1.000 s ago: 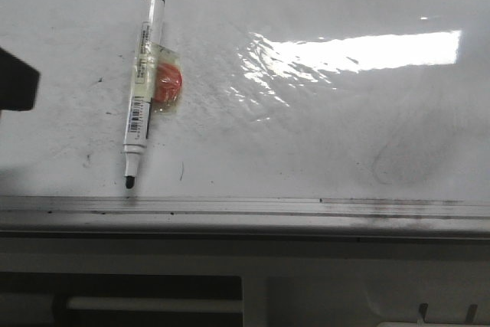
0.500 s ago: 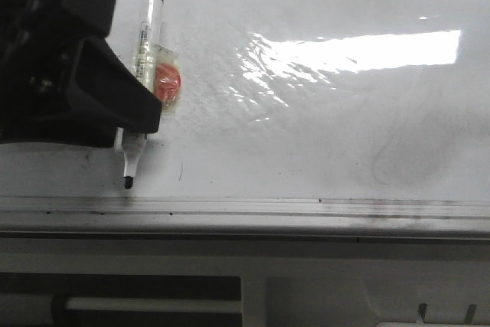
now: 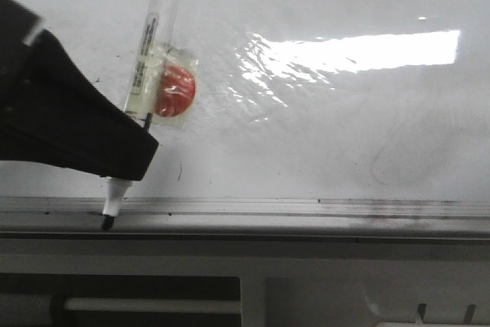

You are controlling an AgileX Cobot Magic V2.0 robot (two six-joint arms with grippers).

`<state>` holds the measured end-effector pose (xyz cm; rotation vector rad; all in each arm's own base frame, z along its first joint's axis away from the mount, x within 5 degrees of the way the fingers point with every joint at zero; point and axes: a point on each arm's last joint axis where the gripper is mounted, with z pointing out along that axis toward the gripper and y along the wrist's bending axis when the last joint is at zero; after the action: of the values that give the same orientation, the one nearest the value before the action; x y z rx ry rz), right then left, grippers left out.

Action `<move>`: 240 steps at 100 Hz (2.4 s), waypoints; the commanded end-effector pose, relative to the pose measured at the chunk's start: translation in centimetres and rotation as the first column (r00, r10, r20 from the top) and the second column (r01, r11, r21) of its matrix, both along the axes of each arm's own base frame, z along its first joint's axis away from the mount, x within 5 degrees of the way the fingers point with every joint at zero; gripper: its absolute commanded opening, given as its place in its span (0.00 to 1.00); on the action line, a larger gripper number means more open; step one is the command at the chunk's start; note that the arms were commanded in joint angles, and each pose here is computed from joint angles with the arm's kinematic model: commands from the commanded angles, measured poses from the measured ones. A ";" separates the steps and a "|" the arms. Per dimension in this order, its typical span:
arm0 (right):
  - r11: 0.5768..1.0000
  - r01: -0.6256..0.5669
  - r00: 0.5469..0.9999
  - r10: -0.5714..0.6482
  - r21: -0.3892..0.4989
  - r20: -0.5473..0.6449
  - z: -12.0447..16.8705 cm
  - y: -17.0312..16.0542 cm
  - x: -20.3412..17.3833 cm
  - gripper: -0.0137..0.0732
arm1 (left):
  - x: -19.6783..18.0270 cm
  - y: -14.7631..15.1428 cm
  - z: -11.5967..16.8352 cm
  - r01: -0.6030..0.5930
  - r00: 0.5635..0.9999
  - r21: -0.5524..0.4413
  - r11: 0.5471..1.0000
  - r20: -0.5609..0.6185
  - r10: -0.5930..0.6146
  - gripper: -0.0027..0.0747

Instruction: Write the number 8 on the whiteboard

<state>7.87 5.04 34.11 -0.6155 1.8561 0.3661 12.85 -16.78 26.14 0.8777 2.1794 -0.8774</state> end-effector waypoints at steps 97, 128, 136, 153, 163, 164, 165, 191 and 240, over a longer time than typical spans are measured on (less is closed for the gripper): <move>0.800 -0.599 0.800 0.599 0.019 -0.016 0.5 13.1 5.1 0.08 | -3.8 -0.9 4.3 0.504 0.838 -0.193 0.842 0.347 -0.421 0.06; 0.829 -0.520 0.834 0.545 -0.205 0.086 2.4 10.8 5.3 0.09 | -4.2 0.6 5.2 0.433 0.870 -0.178 0.884 0.339 -0.357 0.66; 0.826 -0.438 0.856 0.504 -0.353 0.117 4.1 9.2 5.5 0.09 | -4.4 1.8 5.6 0.381 0.886 -0.149 0.912 0.339 -0.315 0.64; 0.878 -0.186 0.950 0.276 -0.442 0.148 7.1 6.0 5.8 0.11 | -4.4 4.5 6.8 0.197 0.912 -0.143 0.970 0.389 -0.128 0.54; 0.974 -0.049 0.979 0.091 -0.221 0.183 7.8 5.1 5.7 0.11 | -4.1 5.8 7.8 0.067 0.913 -0.216 0.974 0.407 0.028 0.45; 0.980 -0.045 0.979 0.082 -0.193 0.186 7.8 5.1 5.6 0.11 | -4.1 6.0 7.9 0.053 0.913 -0.226 0.973 0.406 0.044 0.43; 0.983 -0.049 0.975 0.085 -0.176 0.203 7.7 5.2 5.6 0.11 | -4.0 6.1 8.0 0.040 0.911 -0.233 0.972 0.408 0.060 0.42; 0.958 -0.174 0.769 0.277 -0.229 0.575 2.4 6.5 4.9 0.11 | -3.8 7.1 8.5 -0.052 0.903 -0.282 0.958 0.396 0.165 0.01; 0.997 -0.003 0.851 0.043 -0.077 0.523 0.1 4.4 9.1 0.11 | -4.2 6.9 8.3 -0.017 0.917 -0.268 0.963 0.381 0.122 0.01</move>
<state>16.61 9.07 32.58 -0.7579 1.4507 0.0804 8.63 -9.97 33.36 0.8219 1.7213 -0.8161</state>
